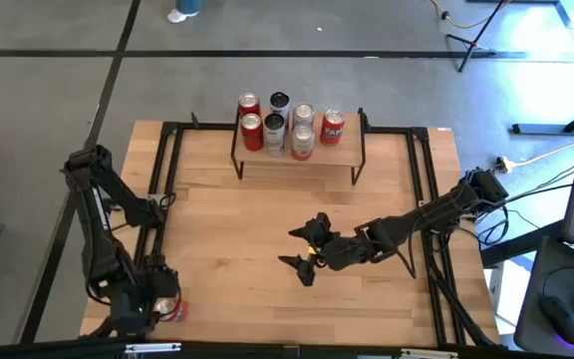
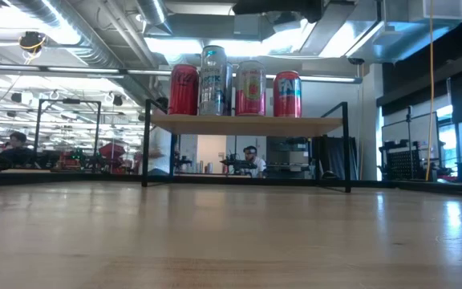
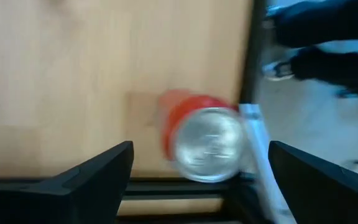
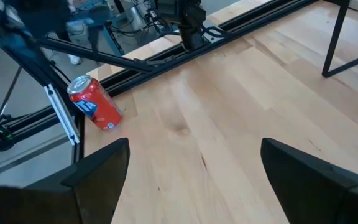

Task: Place canned beverage on shelf
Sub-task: Put the red soda can on the shelf aligned with the other red soda can

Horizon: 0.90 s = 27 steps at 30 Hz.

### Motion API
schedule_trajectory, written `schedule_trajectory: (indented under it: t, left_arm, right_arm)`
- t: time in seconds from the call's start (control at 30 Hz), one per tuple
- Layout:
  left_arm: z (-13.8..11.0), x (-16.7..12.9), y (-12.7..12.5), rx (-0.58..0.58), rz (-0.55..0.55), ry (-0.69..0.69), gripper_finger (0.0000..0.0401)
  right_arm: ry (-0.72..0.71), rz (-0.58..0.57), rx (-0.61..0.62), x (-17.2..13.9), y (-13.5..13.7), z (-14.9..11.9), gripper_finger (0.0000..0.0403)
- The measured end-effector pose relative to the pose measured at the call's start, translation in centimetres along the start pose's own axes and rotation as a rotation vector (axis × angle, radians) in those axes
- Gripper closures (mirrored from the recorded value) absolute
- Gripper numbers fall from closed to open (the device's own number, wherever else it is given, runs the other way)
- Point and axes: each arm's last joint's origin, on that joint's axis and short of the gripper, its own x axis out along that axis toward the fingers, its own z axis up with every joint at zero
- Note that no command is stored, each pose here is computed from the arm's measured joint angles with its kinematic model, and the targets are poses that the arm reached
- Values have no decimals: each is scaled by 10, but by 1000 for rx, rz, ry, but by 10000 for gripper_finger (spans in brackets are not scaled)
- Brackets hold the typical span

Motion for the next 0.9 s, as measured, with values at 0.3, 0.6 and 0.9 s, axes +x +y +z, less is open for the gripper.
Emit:
schedule_trajectory:
  t: [0.3, 0.6, 0.9]
  left_arm:
    - [-11, 27, -12, 73, 102, 45, 40]
    - [-13, 41, -21, 133, 102, 50, 40]
    - [-11, 43, -17, 132, 136, 62, 40]
  right_arm:
    - [6, 3, -1, 1, 0, -1, 52]
    - [6, 3, -1, 1, 0, -1, 52]
    - [6, 3, -1, 1, 0, -1, 52]
